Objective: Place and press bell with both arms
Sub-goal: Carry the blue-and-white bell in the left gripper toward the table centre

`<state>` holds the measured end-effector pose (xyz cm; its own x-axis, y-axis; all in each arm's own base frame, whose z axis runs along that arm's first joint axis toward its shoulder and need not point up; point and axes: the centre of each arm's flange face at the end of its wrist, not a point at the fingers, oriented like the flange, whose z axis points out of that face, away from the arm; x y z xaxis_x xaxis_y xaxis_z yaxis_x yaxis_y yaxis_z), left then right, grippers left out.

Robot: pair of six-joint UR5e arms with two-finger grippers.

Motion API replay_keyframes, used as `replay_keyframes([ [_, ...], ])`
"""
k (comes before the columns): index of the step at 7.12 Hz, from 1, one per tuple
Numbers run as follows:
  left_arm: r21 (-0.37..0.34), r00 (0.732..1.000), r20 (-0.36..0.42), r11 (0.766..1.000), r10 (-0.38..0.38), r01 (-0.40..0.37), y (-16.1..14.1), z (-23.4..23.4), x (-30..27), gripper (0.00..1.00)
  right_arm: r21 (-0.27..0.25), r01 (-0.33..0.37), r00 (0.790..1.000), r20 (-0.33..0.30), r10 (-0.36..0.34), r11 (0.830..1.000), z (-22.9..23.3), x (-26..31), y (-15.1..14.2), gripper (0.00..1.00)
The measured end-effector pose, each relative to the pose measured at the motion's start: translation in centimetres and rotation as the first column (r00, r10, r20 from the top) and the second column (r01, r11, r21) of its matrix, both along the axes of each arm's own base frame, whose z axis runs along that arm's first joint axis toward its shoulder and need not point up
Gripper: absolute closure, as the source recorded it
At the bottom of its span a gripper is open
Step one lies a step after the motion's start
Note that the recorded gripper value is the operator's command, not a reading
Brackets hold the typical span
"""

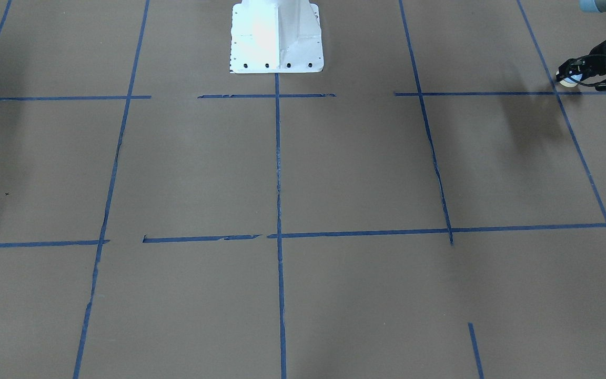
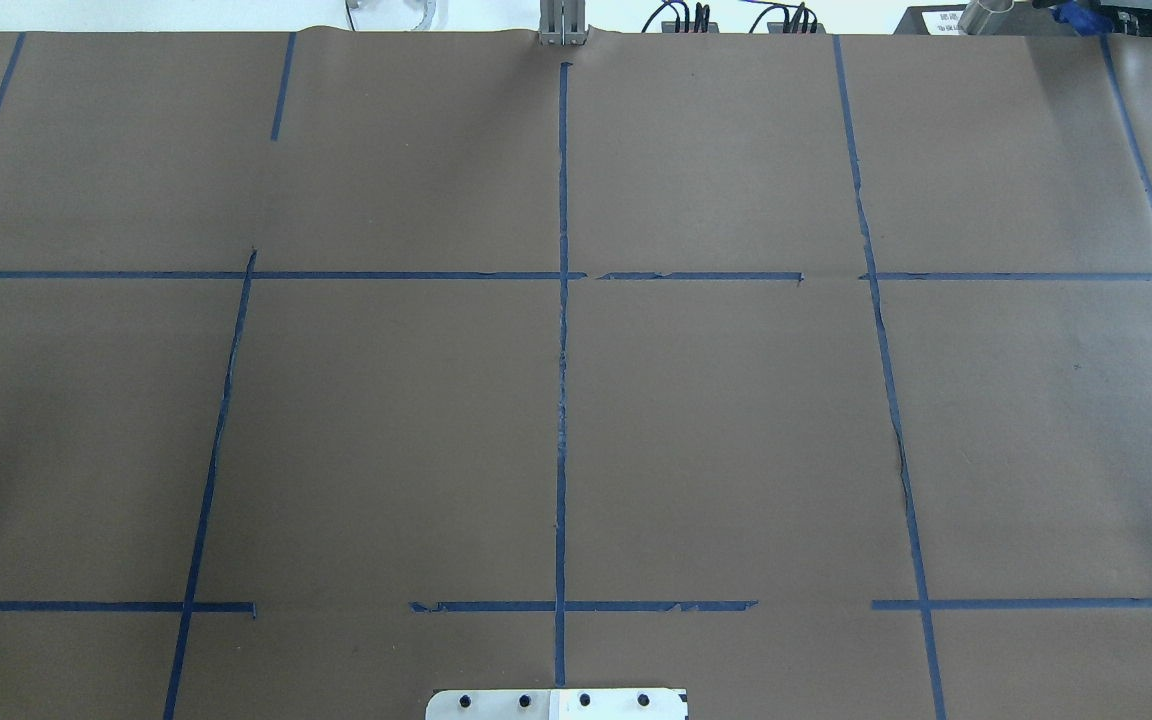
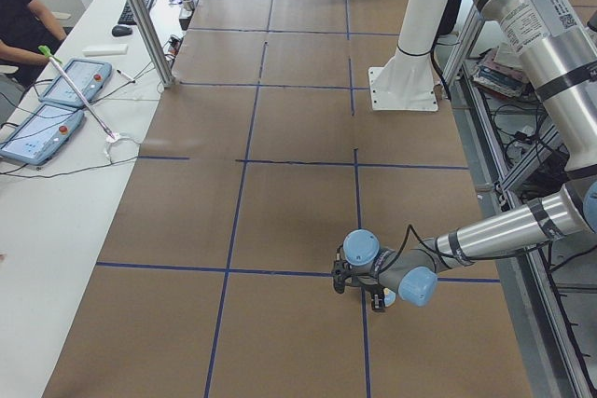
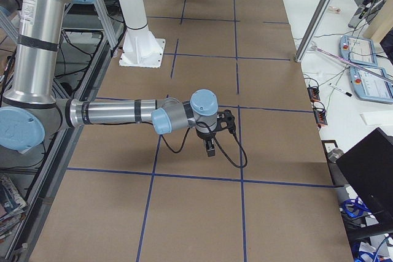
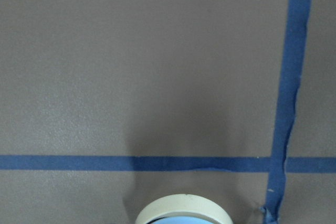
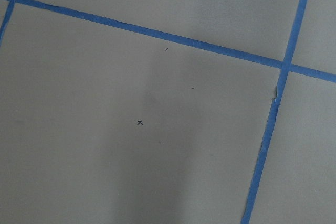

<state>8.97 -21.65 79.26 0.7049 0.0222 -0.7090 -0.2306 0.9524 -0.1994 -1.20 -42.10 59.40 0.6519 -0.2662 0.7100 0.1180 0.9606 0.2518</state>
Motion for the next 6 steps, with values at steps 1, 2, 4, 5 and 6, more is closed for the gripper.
replay_keyframes([
  [1, -0.009, 0.998, -0.058, 1.0, -0.024, 0.023, 0.0, -1.4, 0.3, 1.0, 0.003, 0.0, 1.0, 0.0, 0.0, 1.0, 0.0, 0.0, 0.0, 0.0],
  [2, -0.016, 0.989, -0.126, 0.997, -0.082, 0.08, -0.7, -4.4, 1.1, 1.0, 0.003, -0.001, 1.0, 0.0, 0.001, 1.0, 0.0, 0.0, 0.0, 0.0],
  [4, 0.014, 0.945, -0.282, 0.984, -0.165, 0.176, -5.1, -13.9, 4.9, 1.0, -0.001, -0.002, 1.0, 0.0, 0.002, 1.0, 0.1, 0.0, 0.0, 0.0],
  [5, 0.025, 0.919, -0.351, 0.979, -0.179, 0.201, -8.4, -18.6, 8.1, 1.0, -0.004, -0.002, 1.0, 0.0, 0.002, 1.0, 0.2, -0.1, 0.0, 0.0],
  [6, 0.008, 0.898, -0.397, 0.977, -0.191, 0.212, -11.7, -23.0, 12.0, 1.0, -0.011, 0.0, 1.0, -0.002, 0.0, 1.0, 0.5, -0.2, 0.0, 0.0],
])
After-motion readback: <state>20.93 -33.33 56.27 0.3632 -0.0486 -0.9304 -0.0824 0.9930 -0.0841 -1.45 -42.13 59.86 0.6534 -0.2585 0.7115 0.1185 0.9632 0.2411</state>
